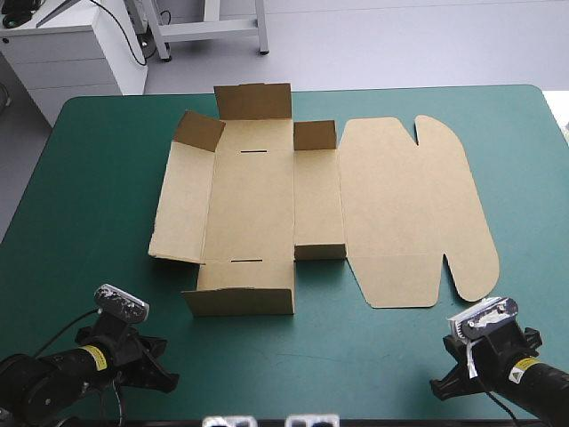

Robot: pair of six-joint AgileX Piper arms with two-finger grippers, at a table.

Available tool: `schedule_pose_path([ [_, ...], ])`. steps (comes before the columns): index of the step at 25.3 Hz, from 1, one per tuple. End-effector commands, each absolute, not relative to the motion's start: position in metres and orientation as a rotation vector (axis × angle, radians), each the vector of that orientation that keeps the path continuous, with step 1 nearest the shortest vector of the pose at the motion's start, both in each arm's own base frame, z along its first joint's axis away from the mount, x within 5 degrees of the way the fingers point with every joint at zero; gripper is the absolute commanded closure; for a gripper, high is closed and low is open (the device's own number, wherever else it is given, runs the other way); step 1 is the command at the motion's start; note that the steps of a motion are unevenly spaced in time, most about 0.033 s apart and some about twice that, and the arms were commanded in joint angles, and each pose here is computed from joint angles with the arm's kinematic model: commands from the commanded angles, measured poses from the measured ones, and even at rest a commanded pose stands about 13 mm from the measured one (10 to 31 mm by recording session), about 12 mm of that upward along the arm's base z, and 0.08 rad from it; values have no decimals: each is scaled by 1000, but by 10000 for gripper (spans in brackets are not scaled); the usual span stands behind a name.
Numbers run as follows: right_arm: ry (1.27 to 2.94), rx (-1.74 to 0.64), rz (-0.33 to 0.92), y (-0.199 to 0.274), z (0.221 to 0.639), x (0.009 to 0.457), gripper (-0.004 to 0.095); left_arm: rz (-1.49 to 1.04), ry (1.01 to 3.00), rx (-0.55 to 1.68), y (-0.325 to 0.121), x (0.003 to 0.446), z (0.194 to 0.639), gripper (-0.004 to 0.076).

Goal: Fold the box

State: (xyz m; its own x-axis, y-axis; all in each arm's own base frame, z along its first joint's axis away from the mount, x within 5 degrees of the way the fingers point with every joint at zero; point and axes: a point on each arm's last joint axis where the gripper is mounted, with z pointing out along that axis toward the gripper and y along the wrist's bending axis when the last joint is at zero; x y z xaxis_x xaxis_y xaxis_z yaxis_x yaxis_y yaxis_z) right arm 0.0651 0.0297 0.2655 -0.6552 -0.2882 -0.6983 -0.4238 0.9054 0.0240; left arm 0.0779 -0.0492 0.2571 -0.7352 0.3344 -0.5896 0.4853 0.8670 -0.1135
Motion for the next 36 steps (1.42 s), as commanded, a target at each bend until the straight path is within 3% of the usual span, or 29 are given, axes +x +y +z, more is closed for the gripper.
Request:
schedule_pose_path([
  [1,2266,-491,238,30,276,69,928,-374,2410,563,-52,82,267,732],
  [10,2266,-491,238,30,276,69,928,-378,2376,555,-52,84,273,732],
  [20,2266,-491,238,30,276,69,928,-403,2193,493,-59,102,358,732],
  [25,2266,-491,238,30,276,69,928,-260,2205,445,-64,139,389,725],
  [30,2267,-491,239,30,275,69,928,-62,2326,401,-73,219,401,706],
  [33,2267,-491,239,30,275,69,928,-148,2431,336,-49,259,392,706],
  [36,2267,-491,239,30,275,69,928,-404,2532,211,-8,285,368,707],
])
